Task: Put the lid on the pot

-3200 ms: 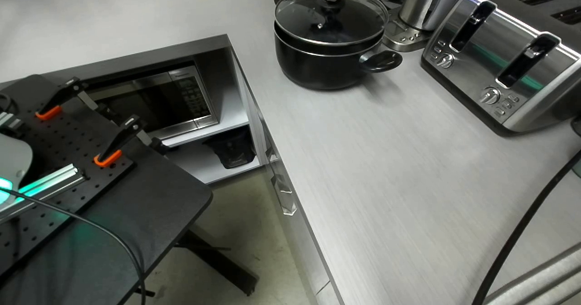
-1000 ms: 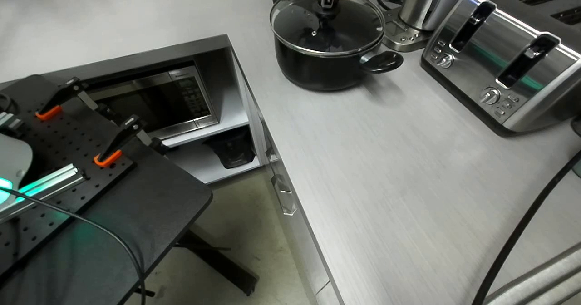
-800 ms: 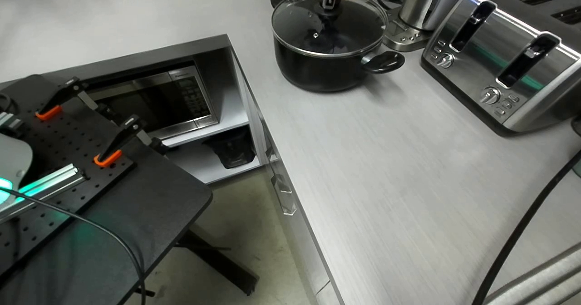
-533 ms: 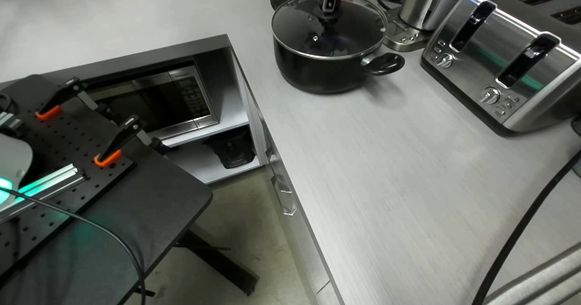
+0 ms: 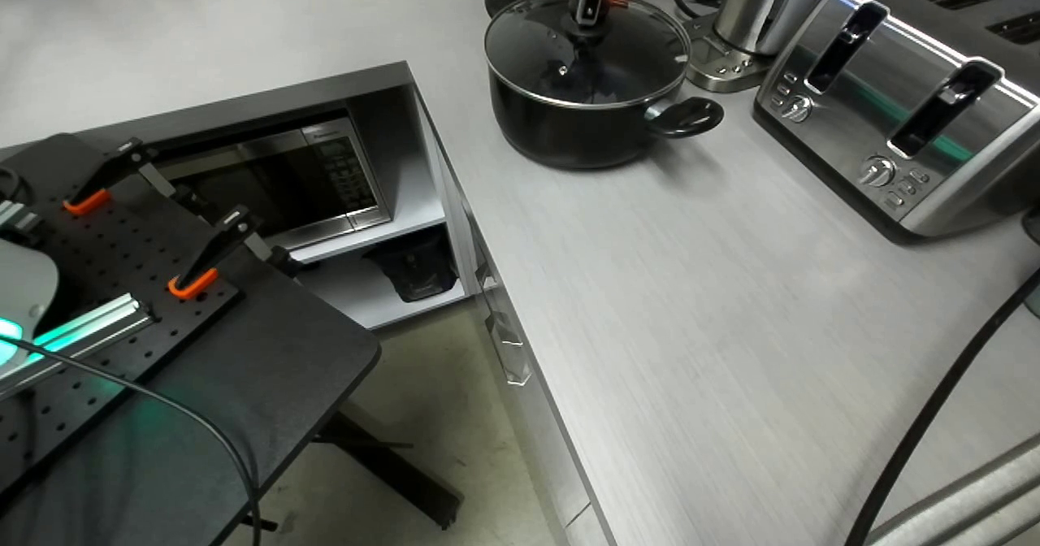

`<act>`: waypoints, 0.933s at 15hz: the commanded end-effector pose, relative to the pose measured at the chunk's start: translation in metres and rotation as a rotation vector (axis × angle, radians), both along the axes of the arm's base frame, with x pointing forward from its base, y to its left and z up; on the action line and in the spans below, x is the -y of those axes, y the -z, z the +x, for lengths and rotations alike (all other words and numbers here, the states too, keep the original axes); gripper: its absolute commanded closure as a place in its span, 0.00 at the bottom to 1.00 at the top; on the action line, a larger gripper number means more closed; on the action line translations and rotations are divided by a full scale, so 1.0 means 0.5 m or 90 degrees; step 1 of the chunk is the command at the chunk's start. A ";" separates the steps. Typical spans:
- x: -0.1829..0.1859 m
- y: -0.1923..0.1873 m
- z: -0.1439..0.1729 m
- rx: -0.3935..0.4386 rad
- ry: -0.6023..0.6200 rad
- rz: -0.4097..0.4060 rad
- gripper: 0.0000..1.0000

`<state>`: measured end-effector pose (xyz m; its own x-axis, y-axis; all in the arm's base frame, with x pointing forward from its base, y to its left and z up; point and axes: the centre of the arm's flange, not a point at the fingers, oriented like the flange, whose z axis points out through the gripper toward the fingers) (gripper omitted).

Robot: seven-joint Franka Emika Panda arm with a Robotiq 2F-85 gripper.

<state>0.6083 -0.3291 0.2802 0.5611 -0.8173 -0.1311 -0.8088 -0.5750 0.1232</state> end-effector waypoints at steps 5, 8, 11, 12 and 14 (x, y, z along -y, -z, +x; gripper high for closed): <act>-0.007 -0.017 -0.009 0.000 0.007 0.006 0.09; -0.010 -0.020 -0.012 0.003 0.005 0.006 0.00; -0.018 -0.027 -0.015 0.008 -0.001 0.004 0.00; -0.022 -0.029 -0.015 0.009 -0.003 0.003 0.00; -0.029 -0.033 -0.017 0.009 -0.010 0.001 0.00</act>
